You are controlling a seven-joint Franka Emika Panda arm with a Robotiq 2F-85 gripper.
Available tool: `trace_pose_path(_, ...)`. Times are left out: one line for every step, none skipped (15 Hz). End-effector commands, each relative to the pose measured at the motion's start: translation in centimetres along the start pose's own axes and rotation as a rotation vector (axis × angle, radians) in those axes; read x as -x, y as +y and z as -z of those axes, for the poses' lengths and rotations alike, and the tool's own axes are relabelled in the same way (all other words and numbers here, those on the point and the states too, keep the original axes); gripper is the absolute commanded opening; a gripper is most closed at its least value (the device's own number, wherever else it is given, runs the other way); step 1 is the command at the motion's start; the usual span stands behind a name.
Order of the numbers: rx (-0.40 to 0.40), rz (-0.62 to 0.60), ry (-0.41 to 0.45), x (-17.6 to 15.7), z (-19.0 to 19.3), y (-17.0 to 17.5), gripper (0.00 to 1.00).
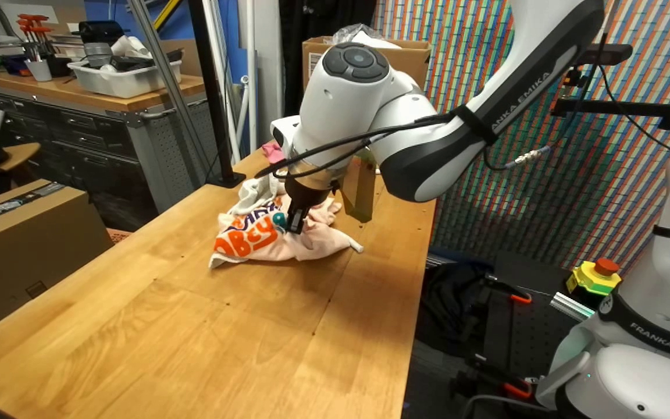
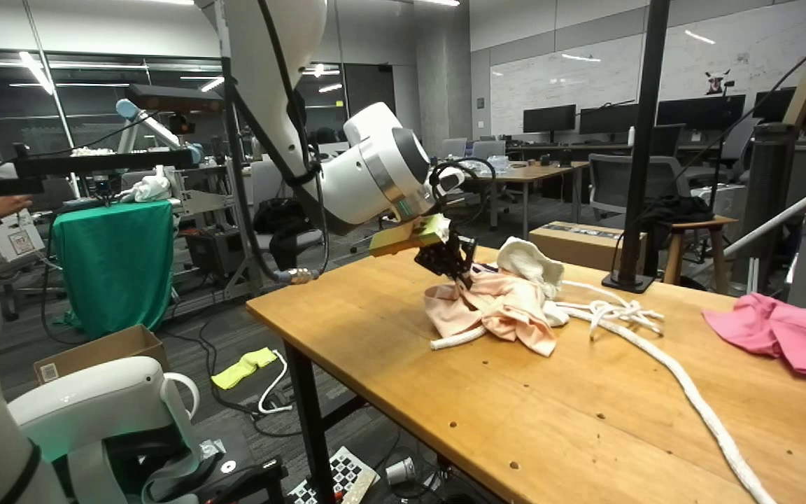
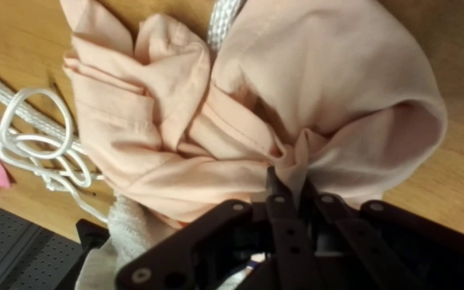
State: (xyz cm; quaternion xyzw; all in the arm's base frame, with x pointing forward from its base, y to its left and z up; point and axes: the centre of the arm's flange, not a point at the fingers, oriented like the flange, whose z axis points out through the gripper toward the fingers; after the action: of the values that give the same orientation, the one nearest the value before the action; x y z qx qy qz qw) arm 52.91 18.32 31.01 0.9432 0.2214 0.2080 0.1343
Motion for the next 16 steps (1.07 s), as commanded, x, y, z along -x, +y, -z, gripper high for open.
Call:
trace_pose_path(0.020,-0.039,0.036,-1.8,4.8,1.7,0.06)
trace_pose_path(0.031,-0.050,0.045,-2.1,5.8,2.0,0.06)
trace_pose_path(0.042,-0.059,0.052,-2.3,7.0,2.4,0.06)
trace_pose_path(0.046,-0.064,0.052,-2.5,8.1,2.7,0.06)
trace_pose_path(0.053,-0.076,0.060,-2.9,9.3,3.0,0.06)
trace_pose_path(0.056,-0.086,0.064,-3.2,10.5,3.3,0.06)
trace_pose_path(0.057,-0.098,0.072,-3.5,11.6,3.4,0.06)
trace_pose_path(0.058,-0.109,0.078,-3.9,12.9,3.5,0.06)
trace_pose_path(0.054,-0.118,0.080,-4.3,14.1,3.6,0.06)
trace_pose_path(0.055,-0.127,0.086,-4.7,15.3,3.6,0.06)
trace_pose_path(0.051,-0.129,0.086,-5.2,16.3,3.5,0.06)
trace_pose_path(0.050,-0.129,0.084,-5.7,17.7,3.5,0.06)
trace_pose_path(0.049,-0.125,0.080,-6.0,18.6,3.3,0.06)
trace_pose_path(0.053,-0.115,0.065,-6.5,19.7,3.1,0.06)
trace_pose_path(0.062,-0.101,0.048,-6.8,20.6,2.9,0.06)
trace_pose_path(0.068,-0.087,0.035,-7.0,21.4,2.7,0.06)
